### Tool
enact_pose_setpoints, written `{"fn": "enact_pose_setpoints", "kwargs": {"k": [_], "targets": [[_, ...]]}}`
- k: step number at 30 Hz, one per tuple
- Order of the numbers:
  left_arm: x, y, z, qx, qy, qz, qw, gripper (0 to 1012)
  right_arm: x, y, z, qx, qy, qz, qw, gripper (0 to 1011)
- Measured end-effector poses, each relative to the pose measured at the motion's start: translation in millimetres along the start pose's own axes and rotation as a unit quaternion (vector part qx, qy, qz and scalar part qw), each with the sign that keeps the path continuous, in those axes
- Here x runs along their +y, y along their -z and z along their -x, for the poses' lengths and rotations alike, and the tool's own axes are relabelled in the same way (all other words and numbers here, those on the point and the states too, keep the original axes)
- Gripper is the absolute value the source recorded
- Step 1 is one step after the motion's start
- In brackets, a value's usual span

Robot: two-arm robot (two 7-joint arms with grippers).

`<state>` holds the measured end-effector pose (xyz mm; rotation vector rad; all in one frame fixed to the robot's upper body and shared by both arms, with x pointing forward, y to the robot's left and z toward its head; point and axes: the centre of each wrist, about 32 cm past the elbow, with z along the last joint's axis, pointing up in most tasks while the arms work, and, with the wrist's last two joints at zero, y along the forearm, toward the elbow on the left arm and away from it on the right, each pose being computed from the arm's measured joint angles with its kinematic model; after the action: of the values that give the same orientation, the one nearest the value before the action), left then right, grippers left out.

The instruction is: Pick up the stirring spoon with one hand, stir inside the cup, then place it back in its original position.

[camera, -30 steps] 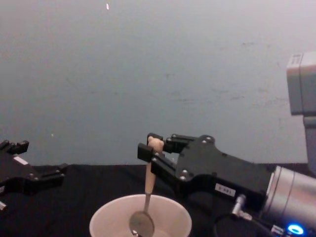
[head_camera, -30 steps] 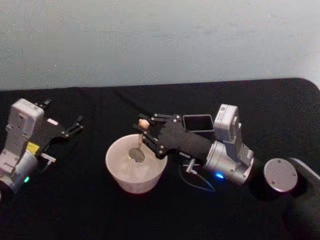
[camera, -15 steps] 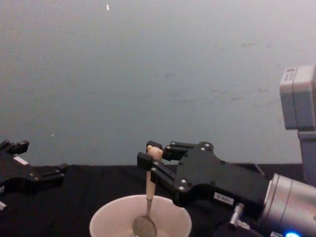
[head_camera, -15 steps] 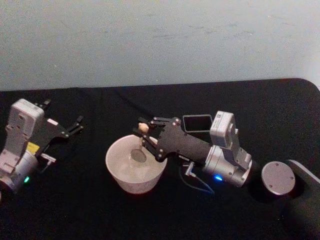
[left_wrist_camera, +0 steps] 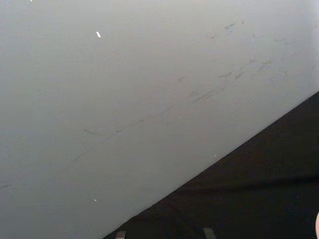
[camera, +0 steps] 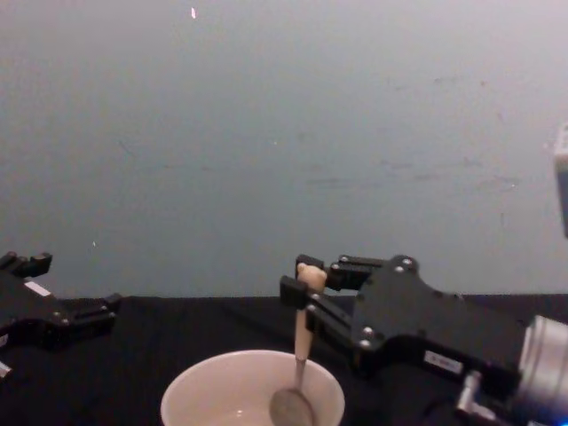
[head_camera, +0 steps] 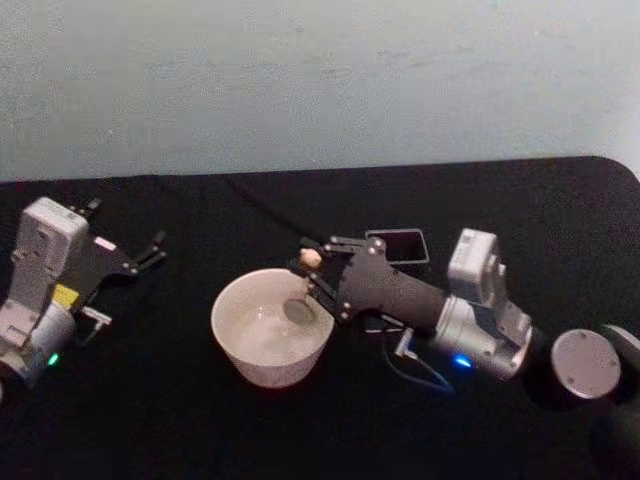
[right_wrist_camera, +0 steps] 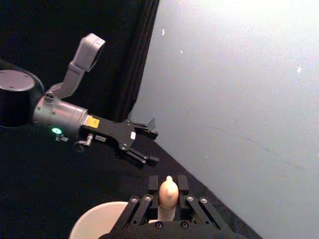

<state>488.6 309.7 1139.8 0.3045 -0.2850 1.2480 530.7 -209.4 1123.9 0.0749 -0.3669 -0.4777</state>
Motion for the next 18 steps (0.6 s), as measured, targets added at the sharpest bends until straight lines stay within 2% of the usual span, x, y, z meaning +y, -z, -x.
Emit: {"fn": "enact_pose_setpoints", "kwargs": {"k": [8, 15, 18], "targets": [[0.0, 0.0, 0.0, 0.000, 0.000, 0.000, 1.0000, 1001, -12.1, -9.7, 11.4, 0.020, -0.020, -0.012, 0.9995, 214], [0.0, 0.0, 0.0, 0.000, 0.000, 0.000, 1.0000, 1001, -6.2, -10.3, 22.6, 0.032, -0.036, -0.017, 0.9987, 214], [0.0, 0.0, 0.0, 0.000, 0.000, 0.000, 1.0000, 1001, 2.8, -9.1, 27.3, 0.037, -0.042, -0.022, 0.9982, 214]]}}
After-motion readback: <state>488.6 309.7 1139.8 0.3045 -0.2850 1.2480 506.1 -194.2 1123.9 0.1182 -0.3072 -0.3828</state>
